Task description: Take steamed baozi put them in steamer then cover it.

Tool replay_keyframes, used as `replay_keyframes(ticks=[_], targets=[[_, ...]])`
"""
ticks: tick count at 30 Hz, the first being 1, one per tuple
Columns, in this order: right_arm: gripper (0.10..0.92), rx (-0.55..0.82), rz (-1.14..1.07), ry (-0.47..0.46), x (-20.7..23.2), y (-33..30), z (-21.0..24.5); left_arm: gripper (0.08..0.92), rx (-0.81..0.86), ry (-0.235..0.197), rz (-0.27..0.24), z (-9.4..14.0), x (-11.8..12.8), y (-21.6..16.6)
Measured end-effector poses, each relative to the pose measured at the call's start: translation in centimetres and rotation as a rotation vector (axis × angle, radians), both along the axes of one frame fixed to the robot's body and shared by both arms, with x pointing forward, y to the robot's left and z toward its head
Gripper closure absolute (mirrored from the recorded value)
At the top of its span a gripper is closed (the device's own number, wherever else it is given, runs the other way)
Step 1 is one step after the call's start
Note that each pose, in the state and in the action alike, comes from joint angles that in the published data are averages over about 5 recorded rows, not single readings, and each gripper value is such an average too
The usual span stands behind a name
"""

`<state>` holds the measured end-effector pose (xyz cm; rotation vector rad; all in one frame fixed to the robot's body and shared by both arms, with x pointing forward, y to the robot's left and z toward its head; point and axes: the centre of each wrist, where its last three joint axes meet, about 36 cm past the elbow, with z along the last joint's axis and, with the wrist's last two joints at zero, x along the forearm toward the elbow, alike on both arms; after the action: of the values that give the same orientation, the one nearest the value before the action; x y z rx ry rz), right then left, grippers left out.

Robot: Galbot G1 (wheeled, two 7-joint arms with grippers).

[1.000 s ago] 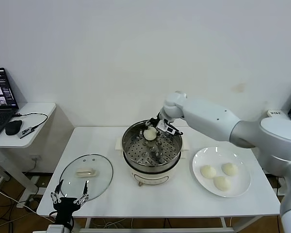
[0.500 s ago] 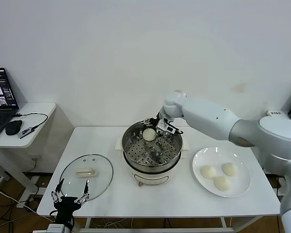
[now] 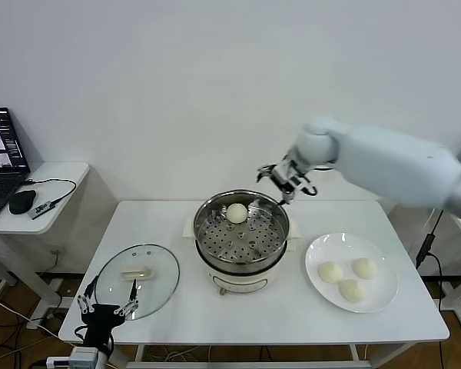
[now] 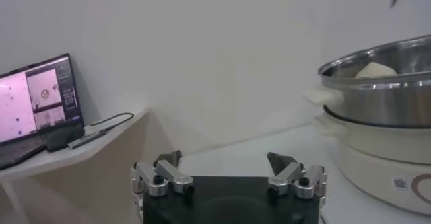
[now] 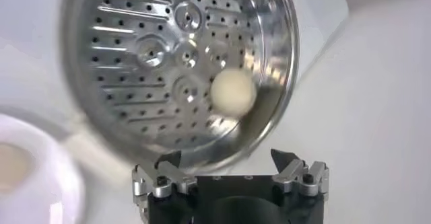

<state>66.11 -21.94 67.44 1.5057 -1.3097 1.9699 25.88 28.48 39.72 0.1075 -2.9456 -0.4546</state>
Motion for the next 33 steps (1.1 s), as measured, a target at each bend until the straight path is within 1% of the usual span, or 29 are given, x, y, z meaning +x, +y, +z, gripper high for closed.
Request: replay_keyframes(ticks=[7, 14, 23, 33], targets=[[0.200, 0.036, -0.215, 0.057, -4.0, -7.2, -0.8, 0.177, 0.015, 0.012, -0.007, 0.1, 0.5, 0.4], [0.200, 0.053, -0.365, 0.116, -7.2, -12.4, -4.5, 0.177, 0.018, 0.023, -0.007, -0.2, 0.9, 0.5], [0.200, 0.052, -0.466, 0.186, -9.4, -14.6, -10.9, 0.177, 0.030, 0.038, 0.004, -0.6, 0.8, 1.0], [0.200, 0.017, -0.525, 0.235, -9.1, -15.2, -17.0, 0.177, 0.034, 0.051, 0.018, -0.8, 0.4, 1.3]])
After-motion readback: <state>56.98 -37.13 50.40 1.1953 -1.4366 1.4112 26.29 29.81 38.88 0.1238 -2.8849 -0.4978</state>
